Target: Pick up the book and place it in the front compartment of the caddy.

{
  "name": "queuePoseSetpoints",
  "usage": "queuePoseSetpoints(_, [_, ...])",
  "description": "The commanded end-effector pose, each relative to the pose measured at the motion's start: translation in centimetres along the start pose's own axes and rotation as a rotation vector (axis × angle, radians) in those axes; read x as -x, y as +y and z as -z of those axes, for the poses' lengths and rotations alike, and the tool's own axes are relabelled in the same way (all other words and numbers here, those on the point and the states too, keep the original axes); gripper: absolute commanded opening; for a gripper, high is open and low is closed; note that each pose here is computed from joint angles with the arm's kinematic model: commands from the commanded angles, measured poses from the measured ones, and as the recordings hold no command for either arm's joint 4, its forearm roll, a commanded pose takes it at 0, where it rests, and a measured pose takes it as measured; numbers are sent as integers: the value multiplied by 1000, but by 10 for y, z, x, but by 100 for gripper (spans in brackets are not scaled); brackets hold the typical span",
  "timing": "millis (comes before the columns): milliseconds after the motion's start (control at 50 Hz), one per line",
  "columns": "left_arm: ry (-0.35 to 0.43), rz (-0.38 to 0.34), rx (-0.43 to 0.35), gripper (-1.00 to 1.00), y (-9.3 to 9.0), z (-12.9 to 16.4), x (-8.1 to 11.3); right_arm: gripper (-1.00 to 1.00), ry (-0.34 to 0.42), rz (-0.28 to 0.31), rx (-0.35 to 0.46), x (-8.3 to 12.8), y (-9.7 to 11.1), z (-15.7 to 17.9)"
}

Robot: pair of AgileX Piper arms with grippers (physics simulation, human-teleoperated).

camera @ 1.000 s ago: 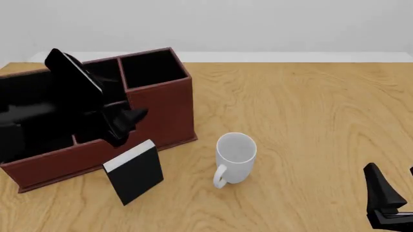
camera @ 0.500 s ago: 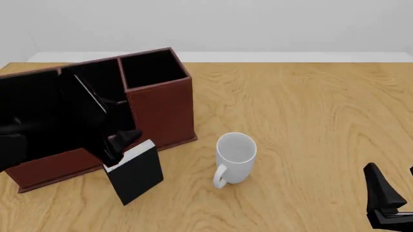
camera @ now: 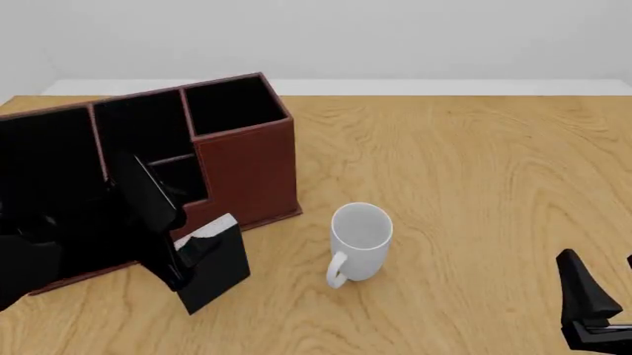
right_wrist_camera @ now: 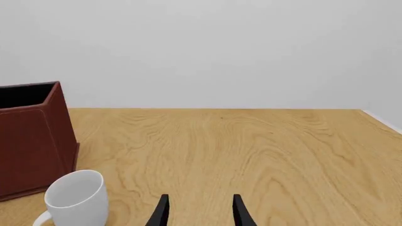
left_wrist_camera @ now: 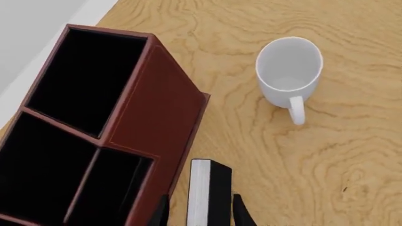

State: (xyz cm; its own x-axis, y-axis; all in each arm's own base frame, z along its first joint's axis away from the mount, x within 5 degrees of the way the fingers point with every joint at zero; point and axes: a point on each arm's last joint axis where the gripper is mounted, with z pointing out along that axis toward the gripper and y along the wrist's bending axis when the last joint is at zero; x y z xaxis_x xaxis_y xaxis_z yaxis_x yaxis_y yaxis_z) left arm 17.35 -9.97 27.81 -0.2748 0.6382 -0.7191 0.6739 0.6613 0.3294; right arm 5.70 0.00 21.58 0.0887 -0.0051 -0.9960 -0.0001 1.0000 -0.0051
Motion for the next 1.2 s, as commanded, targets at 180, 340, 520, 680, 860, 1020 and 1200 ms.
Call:
queuePoseSetpoints(180, [43, 49, 3, 100, -5, -14, -23, 100, 0, 0, 0, 0, 0, 0])
queuePoseSetpoints(340, [62, 56, -2, 100, -8, -20, -32, 100, 0, 0, 0, 0, 0, 0])
queuePoseSetpoints(520, [72, 65, 22, 100, -3, -22, -37, 100, 0, 0, 0, 0, 0, 0])
queuePoseSetpoints(680, [89, 61, 29, 100, -1, -28, -41, 100, 0, 0, 0, 0, 0, 0])
queuePoseSetpoints(860, [106, 52, 31, 100, -2, -35, -50, 100, 0, 0, 0, 0, 0, 0])
queuePoseSetpoints(1020, [118, 46, 25, 100, -2, -38, -50, 100, 0, 0, 0, 0, 0, 0])
queuePoseSetpoints(1200, [129, 48, 18, 100, -6, -41, -57, 100, 0, 0, 0, 0, 0, 0])
